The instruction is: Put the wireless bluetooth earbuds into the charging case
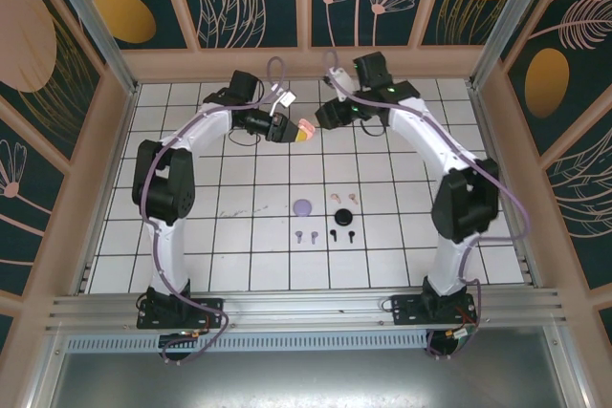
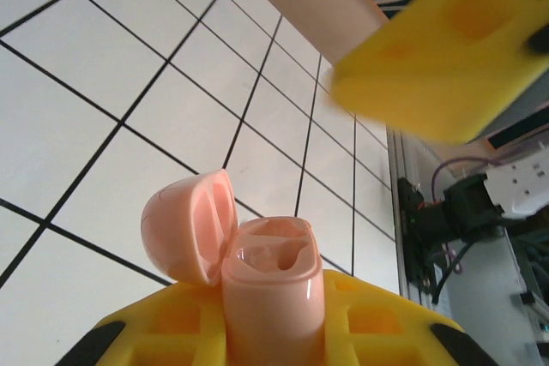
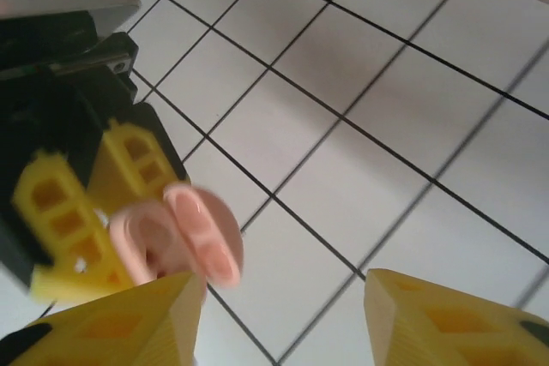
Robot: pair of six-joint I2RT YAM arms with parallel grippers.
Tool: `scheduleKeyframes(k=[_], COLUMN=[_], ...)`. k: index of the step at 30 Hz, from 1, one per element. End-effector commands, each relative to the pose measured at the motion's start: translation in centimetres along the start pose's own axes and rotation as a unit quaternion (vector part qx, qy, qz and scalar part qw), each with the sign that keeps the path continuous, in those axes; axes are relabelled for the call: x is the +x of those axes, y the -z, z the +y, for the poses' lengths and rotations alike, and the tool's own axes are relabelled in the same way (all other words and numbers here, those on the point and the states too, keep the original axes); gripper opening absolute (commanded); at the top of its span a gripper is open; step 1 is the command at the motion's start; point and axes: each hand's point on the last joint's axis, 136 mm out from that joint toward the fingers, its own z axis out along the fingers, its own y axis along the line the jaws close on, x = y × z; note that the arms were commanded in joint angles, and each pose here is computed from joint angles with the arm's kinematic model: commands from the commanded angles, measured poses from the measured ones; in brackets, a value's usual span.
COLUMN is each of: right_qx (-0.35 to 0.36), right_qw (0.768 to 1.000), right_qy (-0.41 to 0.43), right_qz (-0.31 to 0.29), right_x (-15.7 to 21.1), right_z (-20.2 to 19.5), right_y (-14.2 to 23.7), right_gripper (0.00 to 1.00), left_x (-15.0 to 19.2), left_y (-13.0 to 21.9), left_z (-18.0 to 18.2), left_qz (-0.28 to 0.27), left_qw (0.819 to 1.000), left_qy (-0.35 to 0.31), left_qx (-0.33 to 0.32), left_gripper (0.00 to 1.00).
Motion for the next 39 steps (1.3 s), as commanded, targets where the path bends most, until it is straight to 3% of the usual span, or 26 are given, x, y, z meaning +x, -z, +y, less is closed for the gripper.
scheduleKeyframes(k=[1,8,15,22,25,27,32,39], right_qx=[0.031,0.096,0.135,0.117,0.097,0.09,0.074,0.1], right_qw=[0.996,0.979,0.959,0.966,0.968,0.968,0.968,0.958], right_qy=[-0.046,-0.178,-0.239,-0.176,-0.159,-0.15,-0.118,-0.101], right_qz=[-0.07,0.0,0.074,0.151,0.168,0.177,0.21,0.248], right_x=[-1.2,6.3,12.7,16.1,17.0,17.5,18.9,21.2], right_z=[-0.1,-1.6,-1.8,0.2,1.0,1.2,2.6,2.3], right_y=[5.2,4.1,0.3,-3.5,-4.7,-5.2,-6.6,-7.3], right_gripper=[0.58,0.59,0.58,0.56,0.54,0.53,0.51,0.47], left_x=[-3.9,-5.6,-6.9,-6.4,-5.5,-5.3,-5.4,-5.1], left_y=[1.3,3.0,5.5,8.3,9.3,10.2,10.9,10.3], left_z=[-2.4,-3.4,-4.7,-7.3,-8.2,-8.1,-7.5,-7.9], left_qz=[-0.057,-0.146,-0.247,-0.333,-0.367,-0.39,-0.409,-0.408], left_qw=[0.996,0.981,0.948,0.894,0.862,0.847,0.847,0.845], left_qy=[-0.07,-0.109,-0.157,-0.248,-0.292,-0.292,-0.253,-0.261], left_qx=[-0.013,-0.069,-0.124,-0.168,-0.191,-0.214,-0.226,-0.225], left_gripper=[0.0,0.0,0.0,0.0,0.0,0.0,0.0,0.0])
